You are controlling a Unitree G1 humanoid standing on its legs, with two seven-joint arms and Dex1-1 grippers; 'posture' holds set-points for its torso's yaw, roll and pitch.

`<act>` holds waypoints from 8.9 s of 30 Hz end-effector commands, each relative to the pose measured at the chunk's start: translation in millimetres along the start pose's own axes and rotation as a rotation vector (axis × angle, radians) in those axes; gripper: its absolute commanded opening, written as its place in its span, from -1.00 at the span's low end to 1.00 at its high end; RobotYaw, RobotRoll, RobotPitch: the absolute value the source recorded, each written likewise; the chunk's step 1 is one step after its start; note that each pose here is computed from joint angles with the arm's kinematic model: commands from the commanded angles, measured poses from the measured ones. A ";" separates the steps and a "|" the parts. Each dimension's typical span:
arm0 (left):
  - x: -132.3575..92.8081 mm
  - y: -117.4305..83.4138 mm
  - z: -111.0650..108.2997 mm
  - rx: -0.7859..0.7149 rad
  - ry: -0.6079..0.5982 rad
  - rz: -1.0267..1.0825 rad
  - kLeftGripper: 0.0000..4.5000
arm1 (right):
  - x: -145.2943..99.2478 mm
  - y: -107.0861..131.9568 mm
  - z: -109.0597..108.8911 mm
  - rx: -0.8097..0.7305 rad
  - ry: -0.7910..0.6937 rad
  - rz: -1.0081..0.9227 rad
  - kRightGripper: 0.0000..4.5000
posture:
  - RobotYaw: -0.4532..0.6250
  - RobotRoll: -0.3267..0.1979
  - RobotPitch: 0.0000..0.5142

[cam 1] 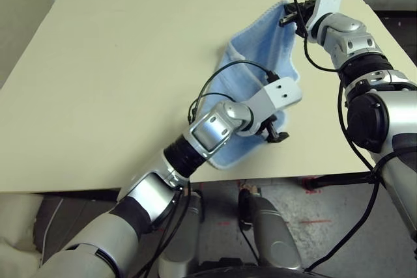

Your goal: Fold the towel and set it aside.

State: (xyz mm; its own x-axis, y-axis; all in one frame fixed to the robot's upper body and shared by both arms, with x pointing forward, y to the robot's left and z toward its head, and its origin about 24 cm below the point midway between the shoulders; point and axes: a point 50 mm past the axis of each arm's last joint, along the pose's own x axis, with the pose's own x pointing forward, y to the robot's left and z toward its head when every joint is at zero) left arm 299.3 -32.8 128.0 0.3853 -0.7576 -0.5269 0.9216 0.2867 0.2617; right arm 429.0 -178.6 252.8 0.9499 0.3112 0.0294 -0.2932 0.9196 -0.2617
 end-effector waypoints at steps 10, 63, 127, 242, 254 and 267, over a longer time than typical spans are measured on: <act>-19.7 17.6 -8.1 -0.109 -0.008 0.040 -1.00 | -4.6 -6.3 -12.1 0.009 0.032 -0.010 -1.00 | 0.25 0.25 -0.49; -262.1 110.9 -17.7 -0.528 -0.623 0.510 -1.00 | -100.6 -83.1 -15.4 0.192 0.002 0.648 -1.00 | 0.26 0.25 -0.51; -224.6 45.8 -108.8 -0.576 -0.578 0.226 -1.00 | -142.3 -89.1 -91.9 0.218 0.288 0.657 -1.00 | 0.19 0.25 -0.29; -262.1 9.5 -110.3 -0.346 -0.454 0.188 1.00 | -157.2 -76.8 -144.5 0.667 0.548 0.399 0.98 | 0.25 0.25 -0.30; -247.6 14.8 -95.7 -0.288 -0.473 0.137 1.00 | -129.7 -37.5 -154.0 0.934 0.520 0.341 0.98 | 0.22 0.25 -0.30; -244.5 19.6 -87.1 -0.244 -0.479 0.123 1.00 | -123.5 -31.0 -153.7 0.930 0.555 0.298 -0.48 | 0.23 0.25 -0.32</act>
State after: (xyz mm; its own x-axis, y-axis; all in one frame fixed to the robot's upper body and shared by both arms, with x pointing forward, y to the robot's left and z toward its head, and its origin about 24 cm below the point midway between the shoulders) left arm 226.3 209.5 192.5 0.4774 -0.8769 -0.0554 0.8782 0.4740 0.0646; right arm 344.2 -278.5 119.7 0.7014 0.6161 -0.3586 -0.3050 0.7140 0.6302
